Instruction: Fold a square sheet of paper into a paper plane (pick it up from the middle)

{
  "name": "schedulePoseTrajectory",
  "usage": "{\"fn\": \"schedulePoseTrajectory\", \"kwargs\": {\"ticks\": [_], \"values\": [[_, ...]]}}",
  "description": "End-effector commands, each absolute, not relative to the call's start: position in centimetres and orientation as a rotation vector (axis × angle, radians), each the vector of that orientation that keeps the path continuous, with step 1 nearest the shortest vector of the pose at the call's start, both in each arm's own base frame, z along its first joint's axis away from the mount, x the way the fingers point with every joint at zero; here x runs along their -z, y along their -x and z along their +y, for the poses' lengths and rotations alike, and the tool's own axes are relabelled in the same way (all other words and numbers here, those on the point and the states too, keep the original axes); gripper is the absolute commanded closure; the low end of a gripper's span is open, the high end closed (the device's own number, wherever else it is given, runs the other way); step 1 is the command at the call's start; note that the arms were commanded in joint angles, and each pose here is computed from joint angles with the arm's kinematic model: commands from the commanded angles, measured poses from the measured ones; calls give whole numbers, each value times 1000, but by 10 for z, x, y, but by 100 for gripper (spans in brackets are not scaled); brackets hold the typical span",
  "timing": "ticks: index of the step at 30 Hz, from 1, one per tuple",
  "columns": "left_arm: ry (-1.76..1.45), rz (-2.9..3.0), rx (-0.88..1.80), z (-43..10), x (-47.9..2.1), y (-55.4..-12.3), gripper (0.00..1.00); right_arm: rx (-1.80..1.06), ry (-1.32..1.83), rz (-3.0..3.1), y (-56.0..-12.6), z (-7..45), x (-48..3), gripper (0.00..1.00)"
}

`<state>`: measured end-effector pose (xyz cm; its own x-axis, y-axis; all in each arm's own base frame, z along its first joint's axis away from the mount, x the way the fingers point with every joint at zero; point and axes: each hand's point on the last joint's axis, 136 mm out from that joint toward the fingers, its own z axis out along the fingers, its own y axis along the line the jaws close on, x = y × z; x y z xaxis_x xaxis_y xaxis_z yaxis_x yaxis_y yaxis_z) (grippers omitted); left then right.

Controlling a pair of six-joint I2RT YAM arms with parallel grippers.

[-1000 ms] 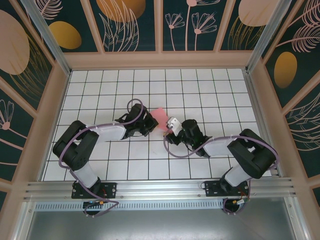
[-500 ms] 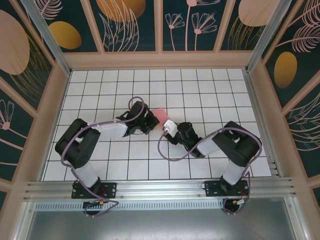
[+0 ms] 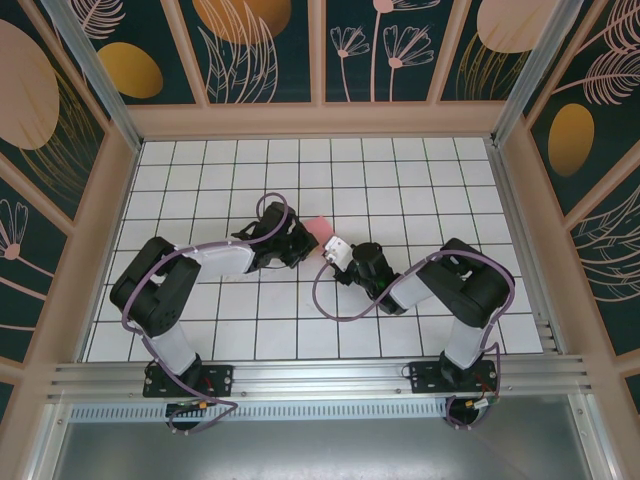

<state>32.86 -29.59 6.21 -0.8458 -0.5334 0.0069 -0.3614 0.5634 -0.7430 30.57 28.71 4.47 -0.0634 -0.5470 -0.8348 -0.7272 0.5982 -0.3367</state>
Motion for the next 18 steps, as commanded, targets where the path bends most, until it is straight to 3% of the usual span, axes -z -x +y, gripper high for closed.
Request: {"fn": "schedulePoseTrajectory", "kwargs": {"ticks": [1,11,18], "values": [[744,2575,1129,-291,-68,-335,84,-260,1053,1712,-305,298,-55,87],[665,2454,991,-257,-112,-356,53,-516,997,1862,-286,301,-57,97],[623,2388,1029,-248,-117,-346,47,-735,885,2018,-284,304,-49,100]]}}
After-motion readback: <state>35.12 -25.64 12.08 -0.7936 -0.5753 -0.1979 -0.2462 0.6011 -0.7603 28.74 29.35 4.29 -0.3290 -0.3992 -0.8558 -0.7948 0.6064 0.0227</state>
